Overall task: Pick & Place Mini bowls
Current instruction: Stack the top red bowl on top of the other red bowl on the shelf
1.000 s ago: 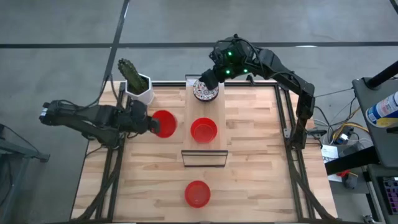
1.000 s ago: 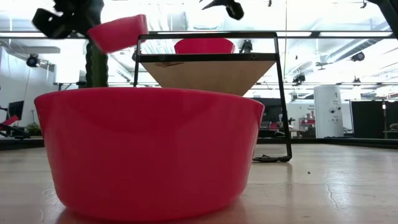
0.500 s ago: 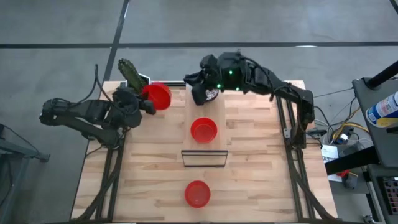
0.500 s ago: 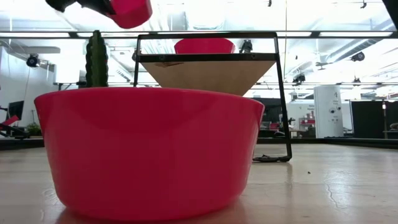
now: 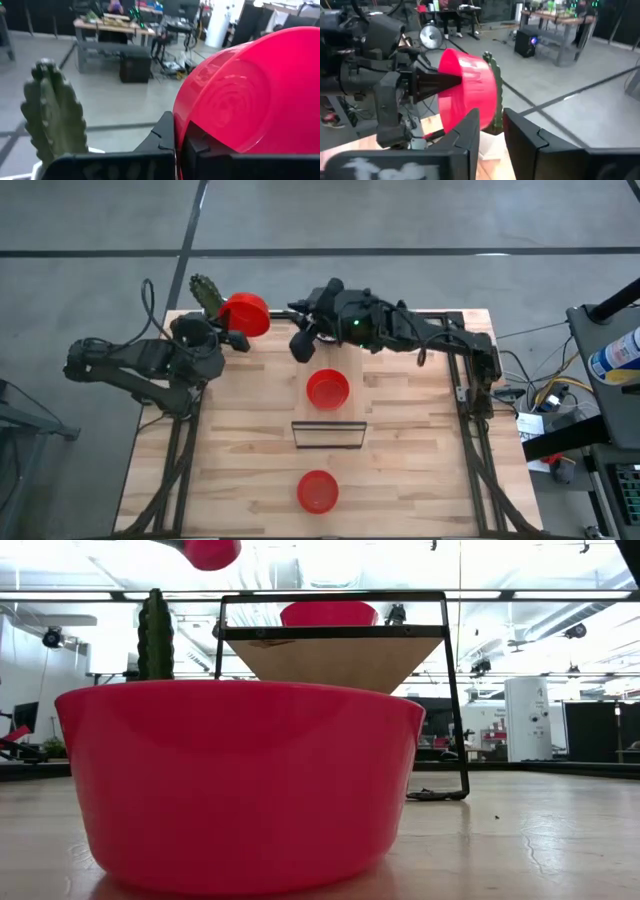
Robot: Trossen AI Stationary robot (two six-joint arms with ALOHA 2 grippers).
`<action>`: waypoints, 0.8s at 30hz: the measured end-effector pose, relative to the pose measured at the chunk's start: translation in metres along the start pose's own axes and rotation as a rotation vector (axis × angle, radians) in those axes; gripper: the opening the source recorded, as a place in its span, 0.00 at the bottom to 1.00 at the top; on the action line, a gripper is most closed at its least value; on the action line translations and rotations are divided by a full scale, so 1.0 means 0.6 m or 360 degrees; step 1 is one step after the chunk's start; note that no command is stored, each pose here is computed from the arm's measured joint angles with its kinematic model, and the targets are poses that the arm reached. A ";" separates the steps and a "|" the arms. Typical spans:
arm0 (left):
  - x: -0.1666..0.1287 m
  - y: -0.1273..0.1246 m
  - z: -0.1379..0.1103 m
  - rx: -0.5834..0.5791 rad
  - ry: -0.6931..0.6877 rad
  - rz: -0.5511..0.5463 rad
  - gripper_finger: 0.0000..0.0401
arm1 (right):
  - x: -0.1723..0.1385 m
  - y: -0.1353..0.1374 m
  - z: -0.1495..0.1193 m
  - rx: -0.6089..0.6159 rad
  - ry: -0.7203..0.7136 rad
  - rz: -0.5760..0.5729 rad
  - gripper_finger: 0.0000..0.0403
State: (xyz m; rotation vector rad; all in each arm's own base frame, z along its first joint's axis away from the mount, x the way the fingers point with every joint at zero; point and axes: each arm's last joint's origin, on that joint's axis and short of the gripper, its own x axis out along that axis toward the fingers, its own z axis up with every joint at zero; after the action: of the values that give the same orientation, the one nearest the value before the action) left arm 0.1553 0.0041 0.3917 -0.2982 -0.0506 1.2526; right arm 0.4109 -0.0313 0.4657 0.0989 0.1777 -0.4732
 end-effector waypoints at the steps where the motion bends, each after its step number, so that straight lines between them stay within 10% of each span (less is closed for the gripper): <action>1: 0.000 -0.002 0.002 0.0013 -0.0019 0.0009 0.00 | 0.004 0.005 -0.003 -0.0024 -0.0011 -0.0002 0.21; 15: 0.004 -0.016 0.023 0.0145 -0.0087 0.0033 0.00 | 0.056 0.040 -0.030 -0.0062 -0.0078 0.0036 0.51; 24: 0.007 -0.031 0.018 0.0125 -0.0030 -0.0054 0.00 | 0.066 0.032 -0.031 -0.0061 -0.0106 -0.0027 0.51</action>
State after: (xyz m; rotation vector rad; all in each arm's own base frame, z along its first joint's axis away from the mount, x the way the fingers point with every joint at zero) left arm 0.1715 0.0049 0.4063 -0.2169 -0.0227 1.2208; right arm 0.4515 -0.0290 0.4406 0.0443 0.1224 -0.4890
